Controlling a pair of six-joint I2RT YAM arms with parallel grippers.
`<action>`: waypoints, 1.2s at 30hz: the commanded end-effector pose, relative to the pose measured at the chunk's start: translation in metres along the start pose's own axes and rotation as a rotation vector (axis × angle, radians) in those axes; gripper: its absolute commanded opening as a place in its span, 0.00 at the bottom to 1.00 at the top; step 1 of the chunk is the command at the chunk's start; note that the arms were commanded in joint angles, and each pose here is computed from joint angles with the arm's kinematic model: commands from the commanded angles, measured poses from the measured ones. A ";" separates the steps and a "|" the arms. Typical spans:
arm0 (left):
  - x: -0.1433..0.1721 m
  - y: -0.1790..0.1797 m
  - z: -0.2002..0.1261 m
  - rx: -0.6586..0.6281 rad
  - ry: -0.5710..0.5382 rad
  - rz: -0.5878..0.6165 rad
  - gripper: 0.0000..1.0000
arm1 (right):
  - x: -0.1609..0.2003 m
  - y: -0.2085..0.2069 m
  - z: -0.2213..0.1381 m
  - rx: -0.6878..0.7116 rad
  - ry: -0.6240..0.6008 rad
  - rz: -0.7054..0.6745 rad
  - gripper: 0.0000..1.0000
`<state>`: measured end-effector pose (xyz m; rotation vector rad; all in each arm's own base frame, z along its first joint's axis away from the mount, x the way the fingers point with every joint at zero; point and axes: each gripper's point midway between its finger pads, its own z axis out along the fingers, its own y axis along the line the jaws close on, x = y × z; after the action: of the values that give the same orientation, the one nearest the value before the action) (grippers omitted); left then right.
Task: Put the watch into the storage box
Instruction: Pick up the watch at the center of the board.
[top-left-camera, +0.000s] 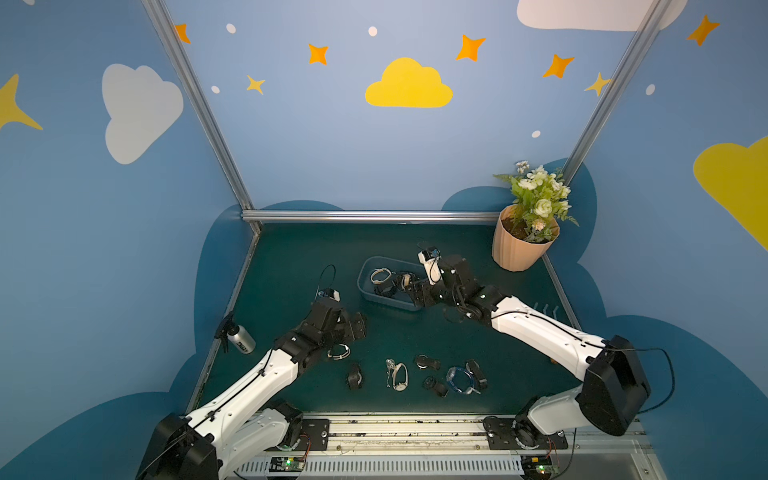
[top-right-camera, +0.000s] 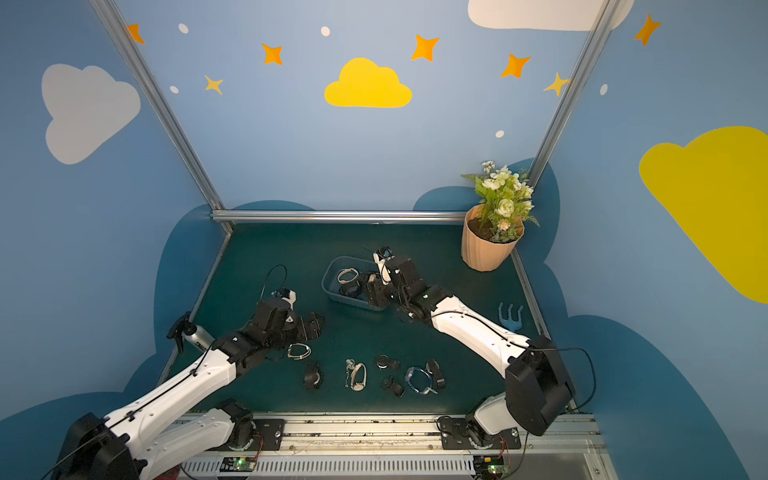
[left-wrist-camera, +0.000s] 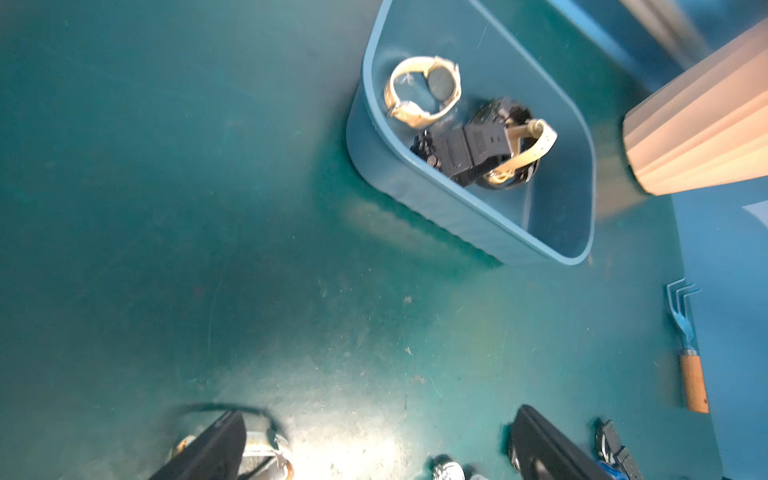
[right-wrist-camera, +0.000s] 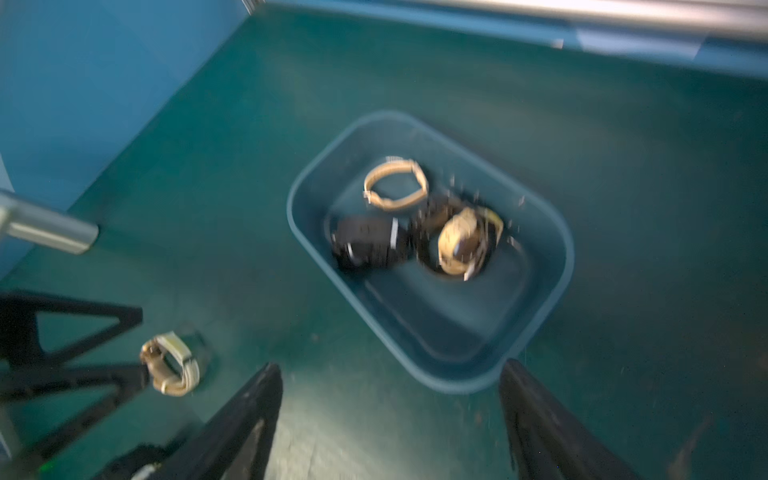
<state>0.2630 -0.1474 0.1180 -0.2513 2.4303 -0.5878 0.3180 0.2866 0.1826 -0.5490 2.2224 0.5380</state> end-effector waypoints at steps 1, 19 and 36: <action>0.000 -0.001 -0.006 -0.021 0.028 -0.020 0.98 | -0.012 0.007 -0.013 -0.034 -0.060 0.030 0.83; 0.042 0.042 -0.004 -0.219 0.164 -0.126 0.56 | 0.015 0.051 -0.011 -0.230 -0.019 -0.006 0.83; 0.052 0.056 0.036 -0.343 0.253 -0.117 0.46 | 0.027 0.049 -0.015 -0.203 -0.013 -0.005 0.83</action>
<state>0.2286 -0.1242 0.0310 -0.4960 2.8111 -0.2652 0.2687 0.3146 0.1764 -0.6679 2.1838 0.7636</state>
